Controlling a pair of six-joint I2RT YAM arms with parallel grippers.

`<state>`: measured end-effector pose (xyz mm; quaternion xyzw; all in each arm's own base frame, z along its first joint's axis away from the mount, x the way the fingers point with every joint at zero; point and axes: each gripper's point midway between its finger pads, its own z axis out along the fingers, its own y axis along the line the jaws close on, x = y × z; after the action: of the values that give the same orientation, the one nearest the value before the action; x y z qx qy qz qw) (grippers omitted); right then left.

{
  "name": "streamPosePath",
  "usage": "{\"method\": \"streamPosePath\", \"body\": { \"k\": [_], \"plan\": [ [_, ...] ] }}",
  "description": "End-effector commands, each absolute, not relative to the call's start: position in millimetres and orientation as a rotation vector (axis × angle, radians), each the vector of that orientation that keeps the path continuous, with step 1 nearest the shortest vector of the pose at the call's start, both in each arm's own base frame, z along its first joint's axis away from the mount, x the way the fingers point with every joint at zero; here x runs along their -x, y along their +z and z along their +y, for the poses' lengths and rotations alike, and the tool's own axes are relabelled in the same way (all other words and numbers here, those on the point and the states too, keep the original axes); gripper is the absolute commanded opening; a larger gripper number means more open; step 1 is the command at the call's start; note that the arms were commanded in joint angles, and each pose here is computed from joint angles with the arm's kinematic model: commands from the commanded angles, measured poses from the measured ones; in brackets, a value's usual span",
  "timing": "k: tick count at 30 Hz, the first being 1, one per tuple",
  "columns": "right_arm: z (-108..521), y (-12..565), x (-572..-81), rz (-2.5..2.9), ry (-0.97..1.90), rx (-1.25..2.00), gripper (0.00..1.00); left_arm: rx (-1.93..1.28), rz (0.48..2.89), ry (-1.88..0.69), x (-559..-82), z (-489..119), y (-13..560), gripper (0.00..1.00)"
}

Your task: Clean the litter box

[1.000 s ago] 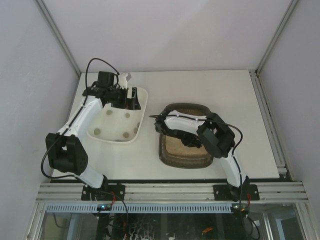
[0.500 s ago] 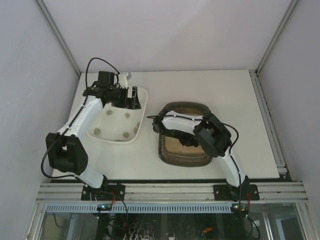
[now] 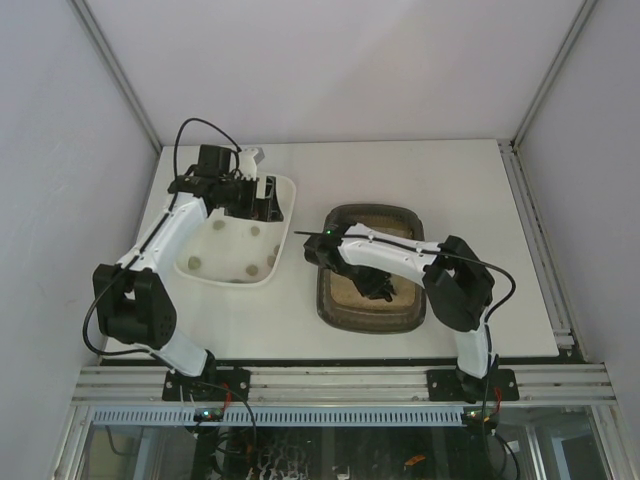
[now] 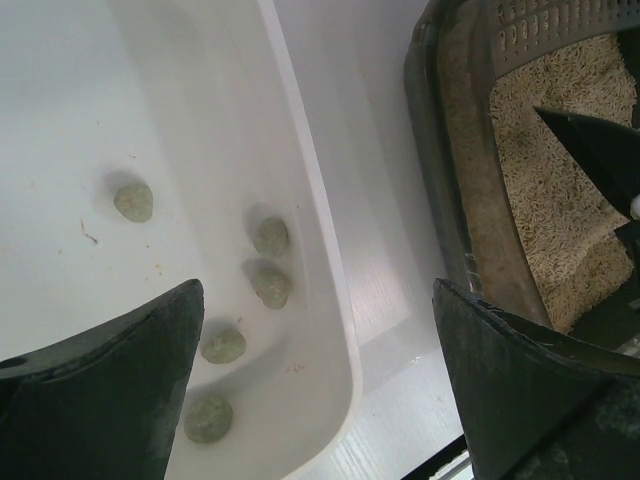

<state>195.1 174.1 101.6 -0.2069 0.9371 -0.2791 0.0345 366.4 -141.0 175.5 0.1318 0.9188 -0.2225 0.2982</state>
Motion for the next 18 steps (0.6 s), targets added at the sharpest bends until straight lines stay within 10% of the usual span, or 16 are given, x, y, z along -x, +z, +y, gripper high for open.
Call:
{"method": "streamPosePath", "body": {
  "k": [1,18],
  "plan": [
    [157,114,-184,2.826,-0.985,0.591,0.0,-0.349,2.44,-0.631,-364,-148,172,1.0],
    [143,93,-217,2.669,-1.21,0.484,0.0,-0.365,2.463,-0.657,-360,-158,163,1.0]
  ]
}}
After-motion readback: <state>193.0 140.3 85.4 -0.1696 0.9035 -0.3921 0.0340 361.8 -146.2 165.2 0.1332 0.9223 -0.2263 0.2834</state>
